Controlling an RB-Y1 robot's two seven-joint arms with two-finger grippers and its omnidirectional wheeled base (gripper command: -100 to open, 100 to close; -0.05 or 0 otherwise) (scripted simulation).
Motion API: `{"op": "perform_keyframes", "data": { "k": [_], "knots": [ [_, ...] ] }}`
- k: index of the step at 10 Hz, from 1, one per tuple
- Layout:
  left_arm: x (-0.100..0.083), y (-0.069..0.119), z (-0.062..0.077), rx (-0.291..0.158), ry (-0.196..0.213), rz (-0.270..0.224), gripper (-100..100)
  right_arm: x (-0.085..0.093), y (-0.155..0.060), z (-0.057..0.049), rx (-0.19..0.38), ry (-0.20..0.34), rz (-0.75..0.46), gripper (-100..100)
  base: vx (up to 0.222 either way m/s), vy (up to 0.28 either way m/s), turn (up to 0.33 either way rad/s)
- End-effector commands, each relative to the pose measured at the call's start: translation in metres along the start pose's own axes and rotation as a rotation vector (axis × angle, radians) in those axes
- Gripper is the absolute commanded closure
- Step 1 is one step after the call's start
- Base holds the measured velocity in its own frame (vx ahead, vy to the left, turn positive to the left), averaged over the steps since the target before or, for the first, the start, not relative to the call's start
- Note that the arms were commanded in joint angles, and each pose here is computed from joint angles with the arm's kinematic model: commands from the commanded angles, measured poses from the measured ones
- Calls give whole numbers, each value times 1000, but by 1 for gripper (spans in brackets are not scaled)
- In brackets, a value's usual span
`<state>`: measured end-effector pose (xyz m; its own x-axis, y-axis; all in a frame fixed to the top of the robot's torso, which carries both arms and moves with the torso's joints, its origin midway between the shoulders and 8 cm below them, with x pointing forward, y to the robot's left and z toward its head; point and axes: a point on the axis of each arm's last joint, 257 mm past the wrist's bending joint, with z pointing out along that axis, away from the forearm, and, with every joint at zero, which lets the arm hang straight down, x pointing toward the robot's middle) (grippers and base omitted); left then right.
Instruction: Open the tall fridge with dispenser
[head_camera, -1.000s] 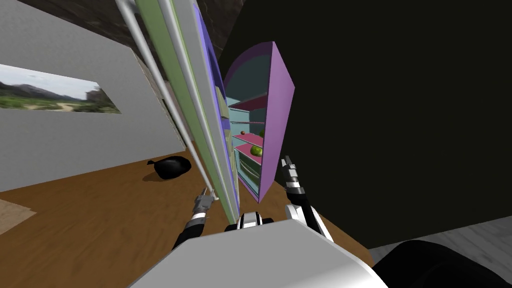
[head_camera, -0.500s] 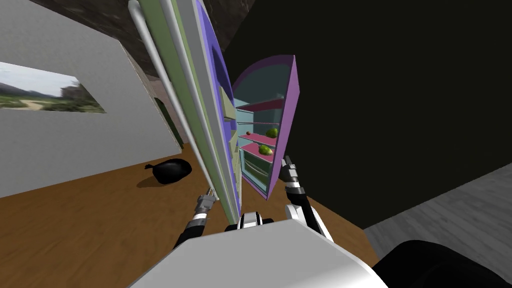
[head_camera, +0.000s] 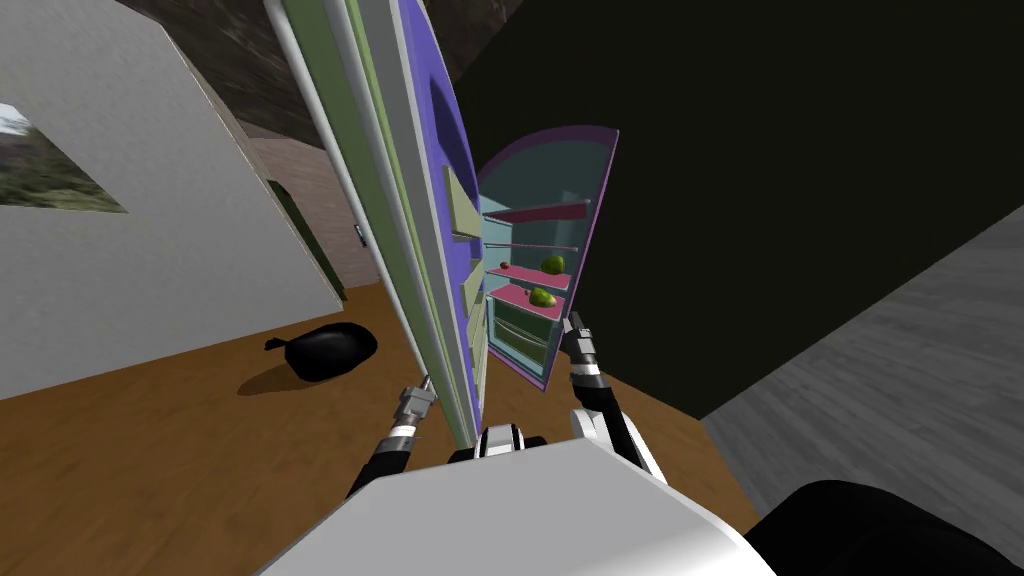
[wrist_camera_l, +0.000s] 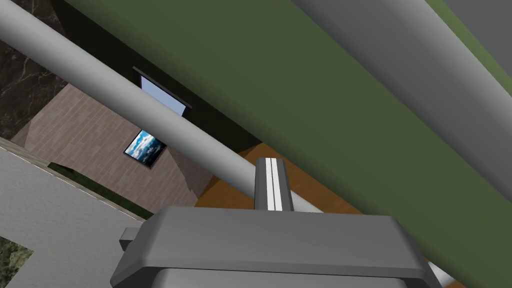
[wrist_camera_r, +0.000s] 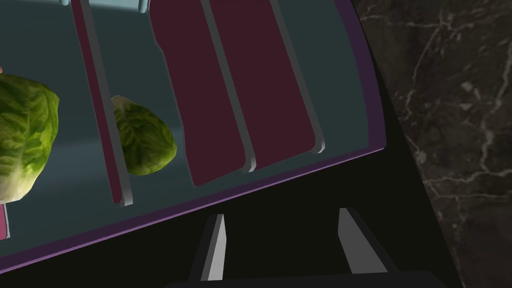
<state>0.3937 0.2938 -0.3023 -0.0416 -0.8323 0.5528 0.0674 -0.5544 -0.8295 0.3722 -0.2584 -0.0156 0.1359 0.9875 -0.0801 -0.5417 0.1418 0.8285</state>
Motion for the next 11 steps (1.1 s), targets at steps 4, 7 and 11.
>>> {"op": "perform_keyframes", "data": {
  "k": [4,7,11],
  "knots": [
    [2,12,-4,-7,6,-16,100,0,0,0,0,0,0,0,-24,85,-36],
    [10,16,-8,-29,41,-22,100,0,0,0,0,0,0,0,10,223,-108],
    [19,19,-12,-52,75,-28,100,0,0,0,0,0,0,0,5,229,-69]
  ]
}}
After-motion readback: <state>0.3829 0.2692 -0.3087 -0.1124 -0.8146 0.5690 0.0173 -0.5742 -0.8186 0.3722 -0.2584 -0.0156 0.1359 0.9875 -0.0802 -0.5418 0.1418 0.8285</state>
